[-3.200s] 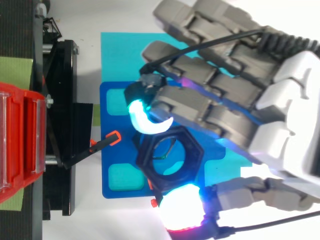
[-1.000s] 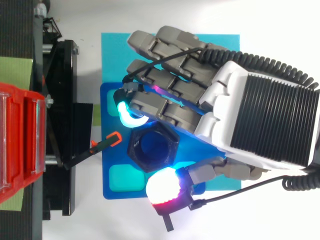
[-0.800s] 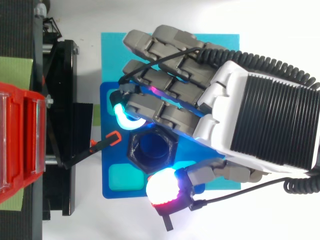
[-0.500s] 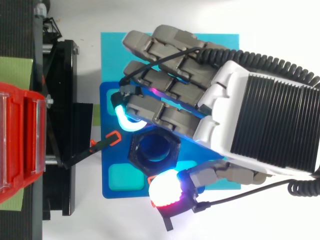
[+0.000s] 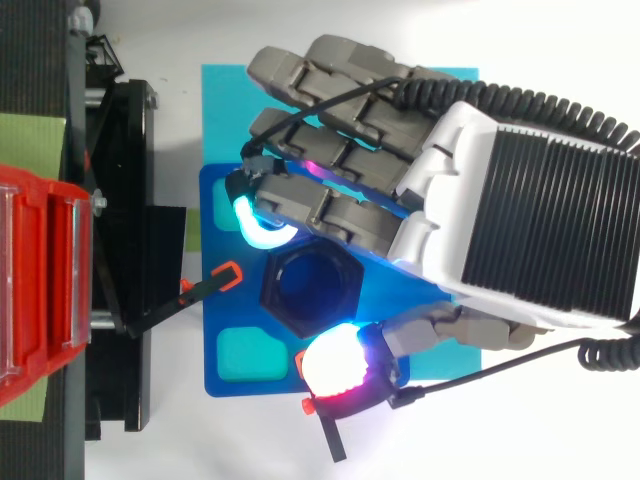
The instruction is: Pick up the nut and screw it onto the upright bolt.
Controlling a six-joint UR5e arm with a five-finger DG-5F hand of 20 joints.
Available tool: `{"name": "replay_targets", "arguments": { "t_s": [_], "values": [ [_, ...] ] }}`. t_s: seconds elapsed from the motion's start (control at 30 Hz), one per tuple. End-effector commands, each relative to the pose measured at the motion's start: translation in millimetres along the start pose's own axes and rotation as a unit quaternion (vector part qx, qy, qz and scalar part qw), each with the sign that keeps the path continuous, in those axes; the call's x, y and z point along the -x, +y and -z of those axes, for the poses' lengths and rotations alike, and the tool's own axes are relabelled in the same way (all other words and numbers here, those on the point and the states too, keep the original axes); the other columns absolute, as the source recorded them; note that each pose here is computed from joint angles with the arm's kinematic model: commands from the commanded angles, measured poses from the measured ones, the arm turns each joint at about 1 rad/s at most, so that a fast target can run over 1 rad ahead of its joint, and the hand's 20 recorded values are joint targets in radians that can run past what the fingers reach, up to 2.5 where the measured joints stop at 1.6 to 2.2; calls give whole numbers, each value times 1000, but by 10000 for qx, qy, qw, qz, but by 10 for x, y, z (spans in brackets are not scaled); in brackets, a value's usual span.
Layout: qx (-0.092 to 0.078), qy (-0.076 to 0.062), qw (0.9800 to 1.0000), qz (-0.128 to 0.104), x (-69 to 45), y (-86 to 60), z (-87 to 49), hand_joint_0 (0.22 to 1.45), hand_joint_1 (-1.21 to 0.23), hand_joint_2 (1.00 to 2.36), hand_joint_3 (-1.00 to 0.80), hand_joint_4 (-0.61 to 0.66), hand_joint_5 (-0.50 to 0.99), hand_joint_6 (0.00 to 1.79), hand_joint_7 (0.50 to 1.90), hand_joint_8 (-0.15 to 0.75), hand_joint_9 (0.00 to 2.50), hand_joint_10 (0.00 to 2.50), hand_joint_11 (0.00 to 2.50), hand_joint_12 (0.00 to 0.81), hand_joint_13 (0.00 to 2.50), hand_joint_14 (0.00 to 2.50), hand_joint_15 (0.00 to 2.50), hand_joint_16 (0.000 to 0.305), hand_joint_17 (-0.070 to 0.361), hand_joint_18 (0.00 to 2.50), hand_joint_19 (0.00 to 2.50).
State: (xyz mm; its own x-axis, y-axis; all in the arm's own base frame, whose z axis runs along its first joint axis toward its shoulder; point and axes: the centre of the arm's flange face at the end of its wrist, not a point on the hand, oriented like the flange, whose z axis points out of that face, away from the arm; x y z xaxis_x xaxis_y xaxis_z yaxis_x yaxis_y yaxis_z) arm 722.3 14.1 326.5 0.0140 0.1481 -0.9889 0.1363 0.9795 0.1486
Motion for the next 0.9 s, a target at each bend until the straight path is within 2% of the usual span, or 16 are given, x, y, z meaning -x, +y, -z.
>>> {"name": "replay_targets", "arguments": {
  "t_s": [0.0, 0.37, 0.87],
  "values": [
    [-12, 1, 10000, 1, 2, -34, -4, 534, -591, 1000, -500, 286, -142, 501, 1183, 302, 481, 0, 0, 362, 405, 0, 0, 45, 102, 312, 0],
    [49, 11, 10000, 1, 10, -87, -16, 533, -590, 1000, -500, 286, -142, 501, 1177, 305, 481, 0, 0, 363, 405, 0, 0, 46, 102, 310, 0],
    [-14, 16, 10000, 6, 7, -186, -29, 533, -590, 1000, -500, 285, -142, 502, 1180, 304, 481, 0, 0, 362, 404, 0, 0, 46, 102, 309, 0]
  ]
}}
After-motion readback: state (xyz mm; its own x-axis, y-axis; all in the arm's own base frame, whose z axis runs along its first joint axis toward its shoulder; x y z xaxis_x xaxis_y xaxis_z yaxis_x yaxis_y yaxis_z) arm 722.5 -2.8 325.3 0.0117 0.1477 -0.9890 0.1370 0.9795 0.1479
